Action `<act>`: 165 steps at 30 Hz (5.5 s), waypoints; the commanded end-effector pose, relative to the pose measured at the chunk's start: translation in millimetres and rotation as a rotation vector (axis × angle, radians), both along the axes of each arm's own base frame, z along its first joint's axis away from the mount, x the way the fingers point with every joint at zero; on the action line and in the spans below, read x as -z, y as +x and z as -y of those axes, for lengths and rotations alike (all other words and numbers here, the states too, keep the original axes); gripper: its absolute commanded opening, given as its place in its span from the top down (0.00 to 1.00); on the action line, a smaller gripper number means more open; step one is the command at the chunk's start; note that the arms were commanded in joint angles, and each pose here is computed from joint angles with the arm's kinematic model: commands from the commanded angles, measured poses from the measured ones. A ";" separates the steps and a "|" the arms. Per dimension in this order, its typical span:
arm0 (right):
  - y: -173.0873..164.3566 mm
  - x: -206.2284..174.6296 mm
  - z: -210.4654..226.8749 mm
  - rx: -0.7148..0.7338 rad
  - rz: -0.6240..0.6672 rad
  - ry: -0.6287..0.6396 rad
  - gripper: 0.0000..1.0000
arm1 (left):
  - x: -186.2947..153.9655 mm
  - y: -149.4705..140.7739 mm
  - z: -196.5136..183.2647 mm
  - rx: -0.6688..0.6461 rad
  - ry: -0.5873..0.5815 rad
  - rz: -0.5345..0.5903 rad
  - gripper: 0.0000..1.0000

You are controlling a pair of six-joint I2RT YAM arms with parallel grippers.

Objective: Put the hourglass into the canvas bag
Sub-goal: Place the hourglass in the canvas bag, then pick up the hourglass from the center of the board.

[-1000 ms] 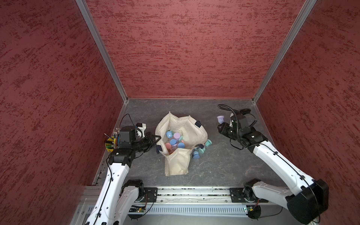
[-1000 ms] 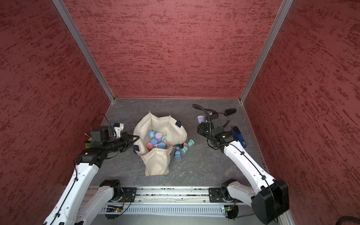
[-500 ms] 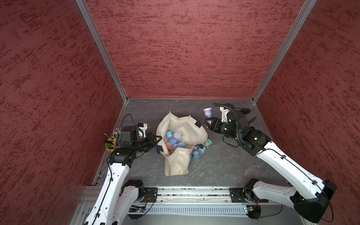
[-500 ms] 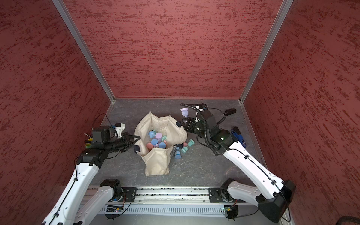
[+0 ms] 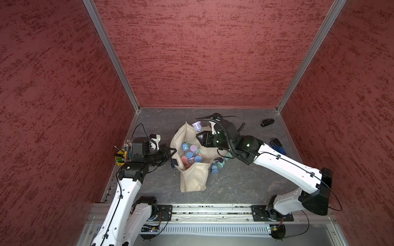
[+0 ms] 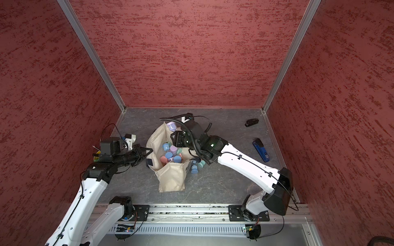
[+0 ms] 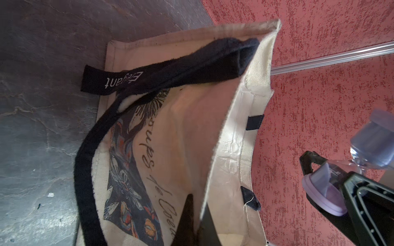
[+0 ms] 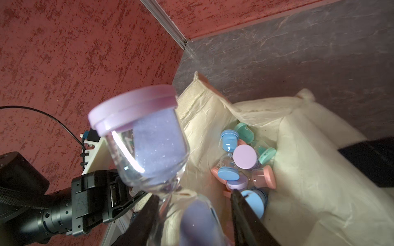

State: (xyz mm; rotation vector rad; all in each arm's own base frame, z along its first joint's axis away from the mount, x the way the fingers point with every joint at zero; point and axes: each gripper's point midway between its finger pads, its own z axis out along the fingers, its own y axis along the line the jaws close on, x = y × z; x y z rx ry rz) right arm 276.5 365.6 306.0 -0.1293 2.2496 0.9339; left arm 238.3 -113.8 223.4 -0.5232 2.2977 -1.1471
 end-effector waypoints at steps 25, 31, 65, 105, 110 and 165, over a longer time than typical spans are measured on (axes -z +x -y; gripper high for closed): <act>6.8 70.3 -34.2 0.036 -0.137 -0.170 1.00 | -12.5 -1.6 -0.2 0.009 0.016 0.061 1.00; 6.7 78.9 -34.3 0.042 -0.155 -0.179 1.00 | -13.1 -2.0 -0.6 0.007 0.017 0.063 1.00; -2.4 123.4 -58.2 -0.006 -0.239 -0.230 0.94 | -15.2 -0.2 -0.4 0.007 0.016 0.068 1.00; 37.5 -5.2 118.4 0.452 -0.025 -0.134 0.46 | -10.5 0.2 -4.0 -0.007 0.029 0.055 0.96; 41.3 12.9 147.9 0.506 -0.068 -0.165 0.46 | -9.1 0.3 -4.9 -0.012 0.031 0.050 0.94; 113.7 214.4 146.2 0.227 -0.429 -0.197 0.34 | -6.2 2.0 -9.4 -0.028 0.049 0.052 1.00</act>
